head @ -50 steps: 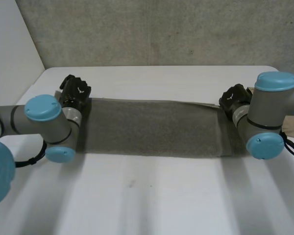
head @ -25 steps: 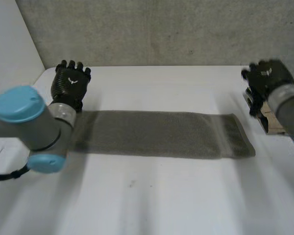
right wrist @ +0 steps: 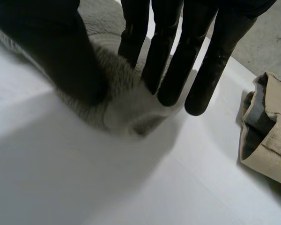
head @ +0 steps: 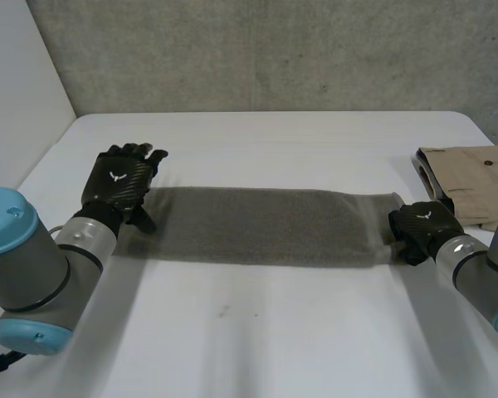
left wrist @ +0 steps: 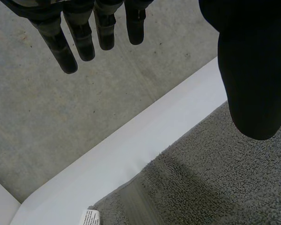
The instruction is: Fold the laundry.
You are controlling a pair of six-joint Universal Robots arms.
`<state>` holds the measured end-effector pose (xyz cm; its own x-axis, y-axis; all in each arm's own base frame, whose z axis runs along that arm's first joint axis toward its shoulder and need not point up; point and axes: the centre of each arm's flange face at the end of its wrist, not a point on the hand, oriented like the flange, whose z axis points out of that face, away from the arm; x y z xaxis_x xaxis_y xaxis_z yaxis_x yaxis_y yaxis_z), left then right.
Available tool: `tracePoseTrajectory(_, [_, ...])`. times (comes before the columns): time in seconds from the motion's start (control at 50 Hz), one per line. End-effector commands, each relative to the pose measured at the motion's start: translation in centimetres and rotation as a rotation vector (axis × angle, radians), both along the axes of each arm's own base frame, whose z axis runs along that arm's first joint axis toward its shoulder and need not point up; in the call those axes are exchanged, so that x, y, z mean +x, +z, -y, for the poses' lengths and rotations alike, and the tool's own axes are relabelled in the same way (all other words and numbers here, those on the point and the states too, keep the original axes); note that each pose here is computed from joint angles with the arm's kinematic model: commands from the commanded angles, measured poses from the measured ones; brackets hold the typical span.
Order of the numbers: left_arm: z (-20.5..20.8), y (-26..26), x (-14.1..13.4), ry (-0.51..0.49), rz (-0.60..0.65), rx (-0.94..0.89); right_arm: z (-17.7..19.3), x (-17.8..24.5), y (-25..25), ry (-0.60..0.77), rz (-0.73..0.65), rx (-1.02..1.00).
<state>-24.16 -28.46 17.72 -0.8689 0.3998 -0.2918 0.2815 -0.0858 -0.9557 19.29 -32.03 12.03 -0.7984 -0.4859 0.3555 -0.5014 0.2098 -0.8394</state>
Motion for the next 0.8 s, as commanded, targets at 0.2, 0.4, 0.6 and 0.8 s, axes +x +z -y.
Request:
tracePoseTrajectory(0.2, [0.0, 0.3, 0.1, 0.01, -0.002, -0.007, 1.4, -5.1, 4.6, -0.128, -0.154, -0.155])
tracePoseTrajectory(0.4, [0.1, 1.3, 0.5, 0.024, -0.013, -0.027, 2.3, -10.5, 8.9, -0.181, -0.555, -0.313])
tracePoseTrajectory(0.6, [0.6, 2.0, 1.2, 0.048, -0.019, -0.048, 0.6, 0.6, 14.2, 0.067, -0.422, -0.568])
tracePoseTrajectory(0.8, [1.0, 2.3, 1.8, 0.067, -0.023, -0.057, -9.7, 19.7, 10.4, 0.697, -0.235, -0.67])
